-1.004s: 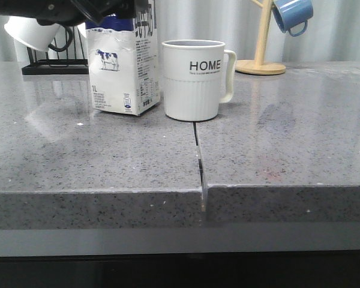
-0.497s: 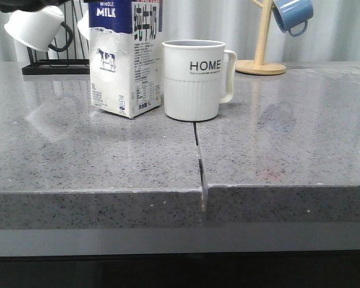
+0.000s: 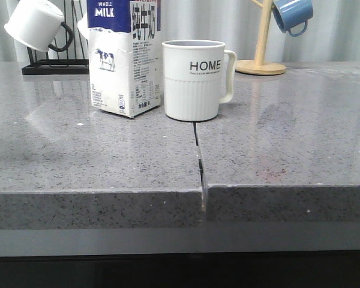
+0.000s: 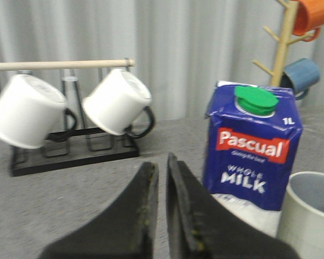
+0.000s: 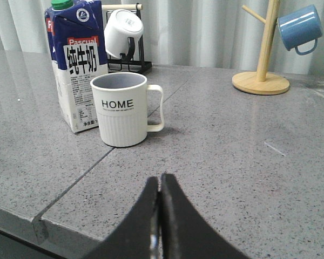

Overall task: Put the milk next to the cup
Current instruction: 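Set the carton down, open the left gripper and withdraw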

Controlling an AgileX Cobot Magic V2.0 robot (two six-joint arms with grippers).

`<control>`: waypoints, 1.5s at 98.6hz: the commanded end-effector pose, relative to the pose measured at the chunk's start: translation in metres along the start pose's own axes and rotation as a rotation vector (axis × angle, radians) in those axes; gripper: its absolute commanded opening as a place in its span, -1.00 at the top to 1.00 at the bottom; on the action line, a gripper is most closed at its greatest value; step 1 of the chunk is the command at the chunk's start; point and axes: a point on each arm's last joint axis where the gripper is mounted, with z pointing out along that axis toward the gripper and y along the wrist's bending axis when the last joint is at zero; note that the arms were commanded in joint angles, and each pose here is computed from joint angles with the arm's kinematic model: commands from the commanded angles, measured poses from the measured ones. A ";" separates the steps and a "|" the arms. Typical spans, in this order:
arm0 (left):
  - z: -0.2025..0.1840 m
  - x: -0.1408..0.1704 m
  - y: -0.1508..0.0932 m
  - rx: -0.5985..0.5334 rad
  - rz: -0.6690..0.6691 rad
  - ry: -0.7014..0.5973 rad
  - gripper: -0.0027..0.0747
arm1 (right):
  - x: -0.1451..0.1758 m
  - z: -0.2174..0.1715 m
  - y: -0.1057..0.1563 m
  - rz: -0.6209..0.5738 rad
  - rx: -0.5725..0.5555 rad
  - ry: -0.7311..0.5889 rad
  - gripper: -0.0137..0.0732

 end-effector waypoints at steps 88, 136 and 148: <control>-0.142 0.049 0.037 -0.241 0.085 -0.071 0.99 | -0.015 -0.001 0.001 -0.006 -0.007 -0.089 0.82; -0.162 0.123 0.041 -0.303 0.075 -0.055 0.99 | -0.015 -0.001 0.001 -0.006 -0.008 -0.088 0.82; -0.162 0.124 0.042 -0.309 0.074 -0.045 0.99 | -0.015 -0.001 0.001 -0.006 -0.008 -0.092 0.82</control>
